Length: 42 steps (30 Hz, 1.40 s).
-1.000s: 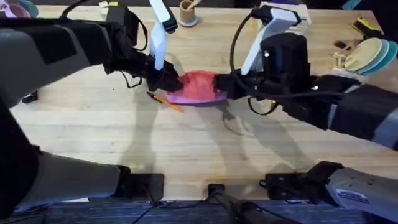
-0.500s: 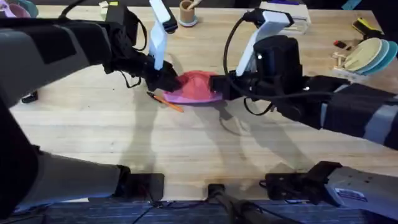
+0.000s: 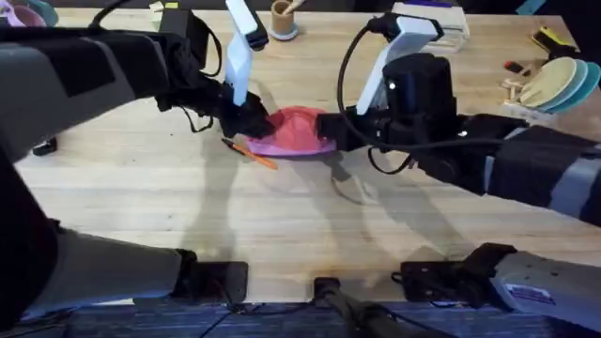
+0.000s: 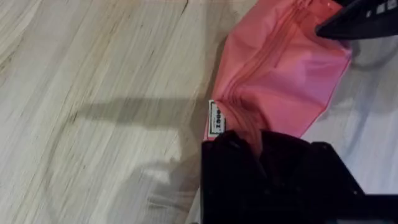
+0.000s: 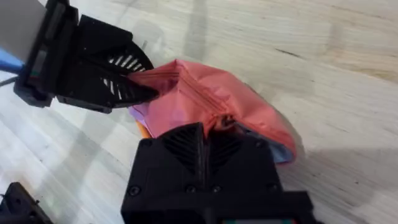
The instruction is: Unzip the bag, pick up the pens from the table one at a time and place them inside, then zip the bag closed.
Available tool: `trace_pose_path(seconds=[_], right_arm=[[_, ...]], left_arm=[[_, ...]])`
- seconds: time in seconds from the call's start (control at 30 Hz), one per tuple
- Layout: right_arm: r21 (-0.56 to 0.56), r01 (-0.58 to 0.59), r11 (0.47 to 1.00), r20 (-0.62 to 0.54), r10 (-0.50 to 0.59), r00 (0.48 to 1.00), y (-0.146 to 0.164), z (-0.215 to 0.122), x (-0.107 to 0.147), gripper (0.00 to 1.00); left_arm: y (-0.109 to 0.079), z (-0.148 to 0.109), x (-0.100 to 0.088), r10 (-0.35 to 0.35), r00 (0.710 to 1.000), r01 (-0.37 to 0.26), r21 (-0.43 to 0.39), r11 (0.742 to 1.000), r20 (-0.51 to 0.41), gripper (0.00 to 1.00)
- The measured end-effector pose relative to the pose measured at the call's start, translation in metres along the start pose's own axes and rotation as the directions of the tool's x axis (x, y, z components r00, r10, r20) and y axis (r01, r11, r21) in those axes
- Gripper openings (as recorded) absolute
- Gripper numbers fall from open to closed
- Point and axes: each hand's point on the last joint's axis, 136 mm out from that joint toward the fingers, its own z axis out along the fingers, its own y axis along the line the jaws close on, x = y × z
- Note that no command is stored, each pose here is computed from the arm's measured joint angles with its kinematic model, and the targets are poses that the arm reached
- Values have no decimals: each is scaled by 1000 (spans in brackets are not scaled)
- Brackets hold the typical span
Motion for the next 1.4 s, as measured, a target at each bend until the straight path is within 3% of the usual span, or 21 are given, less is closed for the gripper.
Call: trace_pose_path(seconds=[0.33,0.53,0.6,0.73,0.8,0.9,1.13,1.4], right_arm=[[10,19,1000,-45,-18,999,0,-4,4,32],[8,20,1000,-69,-20,997,-2,-24,-14,33],[-5,27,1000,-38,-27,999,-1,-32,-29,205],[-52,60,997,87,-56,995,12,-57,-73,771],[-58,76,995,147,-67,987,14,-71,-92,973],[-42,62,997,175,-54,983,5,-83,-101,996],[6,3,1000,121,-4,993,-17,-84,-89,996],[28,27,999,66,-29,997,-22,-83,-75,997]], left_arm=[[-1,0,0,-1,1000,1,3,1000,2,42],[-1,0,-3,3,1000,-3,6,1000,13,42],[-3,0,-6,6,1000,-6,18,1000,31,42],[-12,3,-14,16,998,-20,54,998,62,42],[-14,4,-16,19,997,-24,63,998,70,42],[-14,4,-17,19,997,-24,65,998,72,42],[-15,4,-17,19,997,-23,66,998,72,42],[-15,4,-17,19,997,-23,66,998,72,42]])
